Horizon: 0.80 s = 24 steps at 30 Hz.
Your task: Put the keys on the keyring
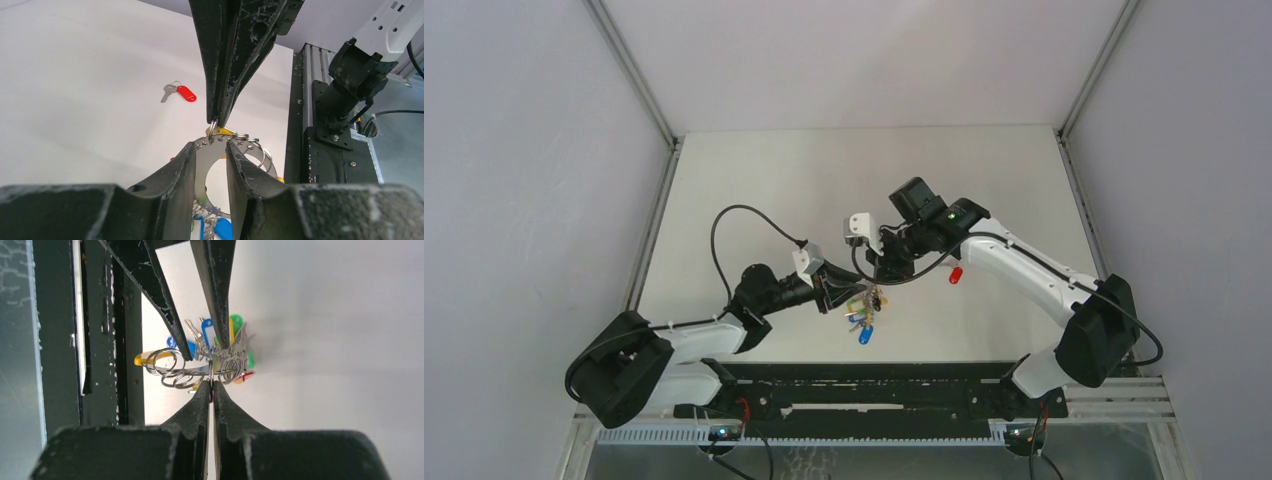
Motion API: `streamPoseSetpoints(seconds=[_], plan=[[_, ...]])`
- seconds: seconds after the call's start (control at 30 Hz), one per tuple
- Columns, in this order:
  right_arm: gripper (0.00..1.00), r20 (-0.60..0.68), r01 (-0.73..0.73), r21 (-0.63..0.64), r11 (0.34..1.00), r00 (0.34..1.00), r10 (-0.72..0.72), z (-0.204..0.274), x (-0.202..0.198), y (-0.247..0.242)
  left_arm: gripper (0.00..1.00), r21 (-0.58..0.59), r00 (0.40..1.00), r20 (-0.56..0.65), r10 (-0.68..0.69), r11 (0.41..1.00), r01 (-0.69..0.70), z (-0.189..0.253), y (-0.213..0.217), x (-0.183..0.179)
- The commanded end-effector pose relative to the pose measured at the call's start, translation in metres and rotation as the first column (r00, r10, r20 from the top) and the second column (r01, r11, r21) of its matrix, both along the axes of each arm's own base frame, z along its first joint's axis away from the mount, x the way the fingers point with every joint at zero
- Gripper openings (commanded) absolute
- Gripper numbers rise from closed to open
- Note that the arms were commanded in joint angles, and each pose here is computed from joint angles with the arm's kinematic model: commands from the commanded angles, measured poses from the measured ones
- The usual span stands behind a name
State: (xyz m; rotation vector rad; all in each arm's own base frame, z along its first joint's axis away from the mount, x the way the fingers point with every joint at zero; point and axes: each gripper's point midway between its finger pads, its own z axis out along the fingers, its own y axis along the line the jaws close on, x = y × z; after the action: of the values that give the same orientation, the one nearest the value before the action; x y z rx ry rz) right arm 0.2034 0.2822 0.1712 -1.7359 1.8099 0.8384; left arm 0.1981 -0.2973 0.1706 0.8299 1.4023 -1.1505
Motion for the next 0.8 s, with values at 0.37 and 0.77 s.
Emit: streamPoseSetpoints(seconds=[0.37, 0.77], plan=[[0.00, 0.064, -0.073, -0.097, 0.993, 0.995, 0.079, 0.014, -0.006, -0.003, 0.34, -0.043, 0.994, 0.086, -0.065, 0.997, 0.069, 0.024, -0.006, -0.005], [0.00, 0.065, -0.113, -0.082, 0.990, 0.991, 0.118, 0.016, -0.011, 0.008, 0.28, -0.123, 0.985, 0.057, -0.160, 0.978, 0.166, 0.032, -0.022, -0.013]])
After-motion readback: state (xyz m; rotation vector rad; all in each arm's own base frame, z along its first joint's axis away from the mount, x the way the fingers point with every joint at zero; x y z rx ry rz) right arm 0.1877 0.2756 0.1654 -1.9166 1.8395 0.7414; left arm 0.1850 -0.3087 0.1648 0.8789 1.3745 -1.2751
